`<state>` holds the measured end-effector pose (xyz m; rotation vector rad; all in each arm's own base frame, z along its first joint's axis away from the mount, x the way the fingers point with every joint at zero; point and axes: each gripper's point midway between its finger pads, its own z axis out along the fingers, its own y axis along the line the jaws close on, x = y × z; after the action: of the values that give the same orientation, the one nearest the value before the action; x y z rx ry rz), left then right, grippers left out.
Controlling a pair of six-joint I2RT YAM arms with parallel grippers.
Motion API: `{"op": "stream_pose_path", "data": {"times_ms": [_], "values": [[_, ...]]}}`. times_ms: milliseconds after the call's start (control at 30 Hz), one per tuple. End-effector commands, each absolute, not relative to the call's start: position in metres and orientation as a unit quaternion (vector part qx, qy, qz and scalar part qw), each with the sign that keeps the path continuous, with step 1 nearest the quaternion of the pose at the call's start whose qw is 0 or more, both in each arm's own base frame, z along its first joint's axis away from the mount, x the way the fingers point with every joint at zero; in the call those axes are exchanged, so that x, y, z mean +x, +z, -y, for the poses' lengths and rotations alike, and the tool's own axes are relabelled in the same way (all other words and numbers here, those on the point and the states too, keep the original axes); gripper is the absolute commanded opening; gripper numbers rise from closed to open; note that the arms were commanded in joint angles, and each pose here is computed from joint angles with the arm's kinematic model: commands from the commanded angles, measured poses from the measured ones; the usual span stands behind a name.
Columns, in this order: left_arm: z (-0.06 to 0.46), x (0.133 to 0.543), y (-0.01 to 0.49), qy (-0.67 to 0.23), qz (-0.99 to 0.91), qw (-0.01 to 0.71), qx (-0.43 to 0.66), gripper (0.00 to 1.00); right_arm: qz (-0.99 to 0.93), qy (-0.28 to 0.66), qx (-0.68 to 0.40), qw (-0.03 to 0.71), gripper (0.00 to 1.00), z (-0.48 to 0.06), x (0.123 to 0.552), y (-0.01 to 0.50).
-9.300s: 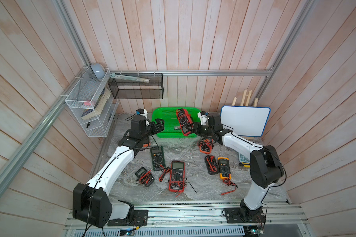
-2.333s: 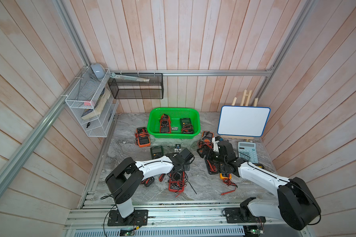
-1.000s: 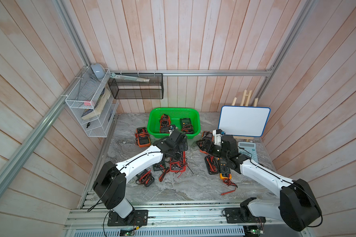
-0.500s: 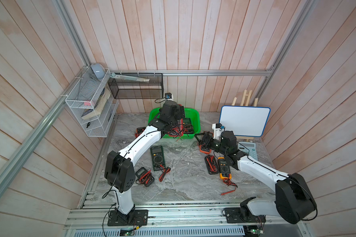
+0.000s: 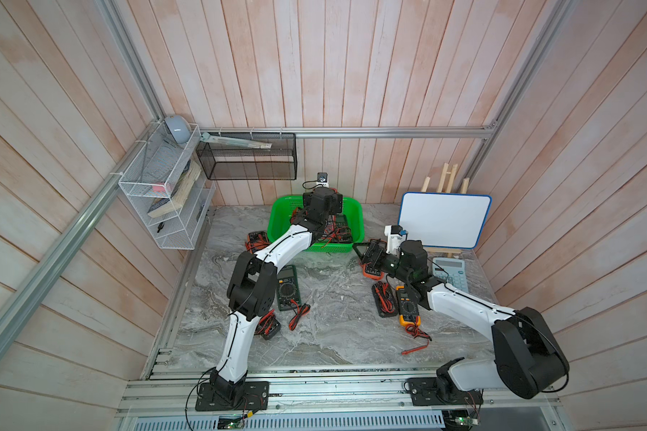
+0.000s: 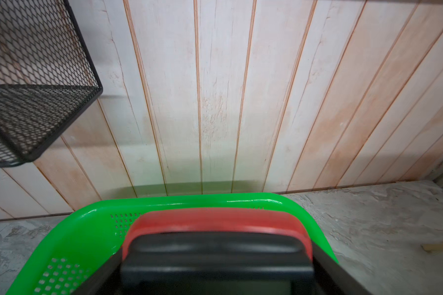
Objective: Put the multimeter into the basket
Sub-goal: Place the multimeter in the basket.
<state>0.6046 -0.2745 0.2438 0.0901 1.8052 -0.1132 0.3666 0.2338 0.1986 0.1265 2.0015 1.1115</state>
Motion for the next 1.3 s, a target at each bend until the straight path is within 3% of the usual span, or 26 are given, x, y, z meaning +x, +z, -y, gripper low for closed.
{"op": "stream_pose_path", "data": {"times_ms": [0,300,633,700,733,767,800,867,900,1267], "values": [[0.268,0.622,0.282,-0.045,-0.74,0.671,0.014,0.0,-0.8,0.422,0.048,0.424,0.98,-0.228,0.368,0.197],[0.26,0.644,0.217,-0.021,-0.778,0.628,0.005,0.0,-0.806,0.405,0.05,0.428,0.98,-0.221,0.367,0.195],[0.25,0.625,0.162,-0.009,-0.818,0.575,0.005,0.0,-0.81,0.398,0.058,0.426,0.98,-0.218,0.37,0.191],[0.248,0.623,0.156,-0.009,-0.823,0.568,0.002,0.12,-0.812,0.396,0.06,0.424,0.98,-0.218,0.371,0.189],[0.248,0.622,0.151,-0.009,-0.826,0.563,0.002,0.26,-0.814,0.394,0.061,0.423,0.98,-0.218,0.372,0.188],[0.247,0.622,0.149,-0.01,-0.829,0.559,0.0,0.44,-0.815,0.392,0.062,0.423,0.98,-0.217,0.372,0.188],[0.246,0.622,0.148,-0.01,-0.83,0.557,-0.003,0.71,-0.816,0.391,0.063,0.422,0.98,-0.217,0.372,0.187],[0.246,0.622,0.147,-0.012,-0.833,0.553,-0.006,0.96,-0.817,0.387,0.065,0.423,0.98,-0.216,0.372,0.187],[0.246,0.623,0.15,-0.014,-0.833,0.553,-0.008,1.0,-0.819,0.385,0.066,0.422,0.98,-0.215,0.372,0.186],[0.247,0.629,0.204,-0.035,-0.826,0.563,-0.012,1.0,-0.839,0.337,0.081,0.419,0.98,-0.202,0.376,0.178]]}}
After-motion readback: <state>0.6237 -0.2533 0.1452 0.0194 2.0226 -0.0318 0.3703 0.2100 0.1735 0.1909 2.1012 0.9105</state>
